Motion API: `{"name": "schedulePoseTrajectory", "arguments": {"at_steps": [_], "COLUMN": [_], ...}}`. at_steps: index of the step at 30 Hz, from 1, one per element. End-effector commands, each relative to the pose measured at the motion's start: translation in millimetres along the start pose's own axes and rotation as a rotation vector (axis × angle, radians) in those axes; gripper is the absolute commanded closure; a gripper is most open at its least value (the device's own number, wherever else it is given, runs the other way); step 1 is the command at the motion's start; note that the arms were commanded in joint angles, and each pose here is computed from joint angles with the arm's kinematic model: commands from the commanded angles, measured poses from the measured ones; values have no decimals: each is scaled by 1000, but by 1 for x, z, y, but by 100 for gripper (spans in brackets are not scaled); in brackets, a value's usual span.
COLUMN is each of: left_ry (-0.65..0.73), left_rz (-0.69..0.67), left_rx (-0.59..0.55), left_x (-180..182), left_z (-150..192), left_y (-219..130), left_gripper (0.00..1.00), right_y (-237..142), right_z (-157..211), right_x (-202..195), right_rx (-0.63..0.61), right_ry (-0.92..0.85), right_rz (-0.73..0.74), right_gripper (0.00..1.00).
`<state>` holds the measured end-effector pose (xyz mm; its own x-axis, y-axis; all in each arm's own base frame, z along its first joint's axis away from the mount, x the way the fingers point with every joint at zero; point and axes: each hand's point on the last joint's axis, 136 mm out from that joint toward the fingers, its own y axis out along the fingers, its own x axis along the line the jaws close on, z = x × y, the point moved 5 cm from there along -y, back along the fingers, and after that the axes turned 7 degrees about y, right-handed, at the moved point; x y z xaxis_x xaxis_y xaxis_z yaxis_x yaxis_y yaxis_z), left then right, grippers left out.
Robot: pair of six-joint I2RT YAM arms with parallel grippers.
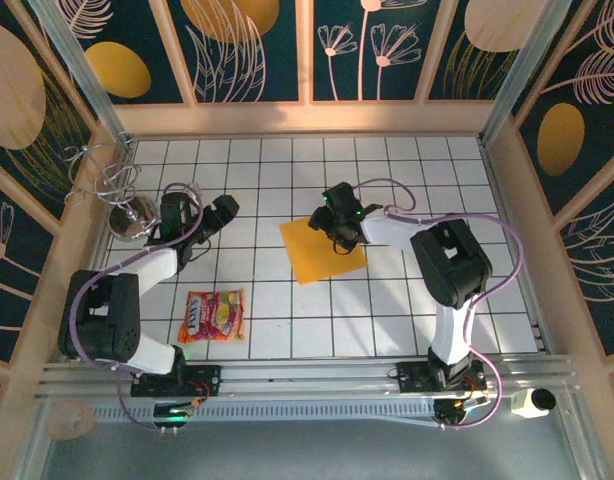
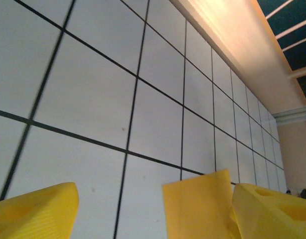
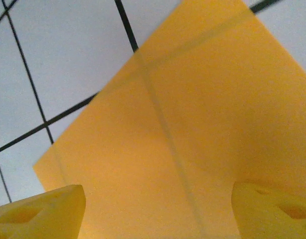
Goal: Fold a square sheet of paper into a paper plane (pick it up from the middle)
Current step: Move the square sheet of paper to the center of the table.
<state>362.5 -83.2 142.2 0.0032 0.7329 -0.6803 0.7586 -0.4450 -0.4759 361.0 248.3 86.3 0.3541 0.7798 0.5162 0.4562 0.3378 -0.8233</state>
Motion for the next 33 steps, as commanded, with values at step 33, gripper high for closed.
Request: {"name": "schedulePoseTrajectory", "arguments": {"at_steps": [33], "left_ry": [-73], "left_rz": [85], "left_rx": [297], "left_x": [-50], "left_z": [91], "left_y": [23], "left_gripper": [25], "right_y": [14], "right_z": [40], "right_x": [-45], "right_rx": [206], "right_ry": [94], "right_rz": [195], "right_gripper": [45]}}
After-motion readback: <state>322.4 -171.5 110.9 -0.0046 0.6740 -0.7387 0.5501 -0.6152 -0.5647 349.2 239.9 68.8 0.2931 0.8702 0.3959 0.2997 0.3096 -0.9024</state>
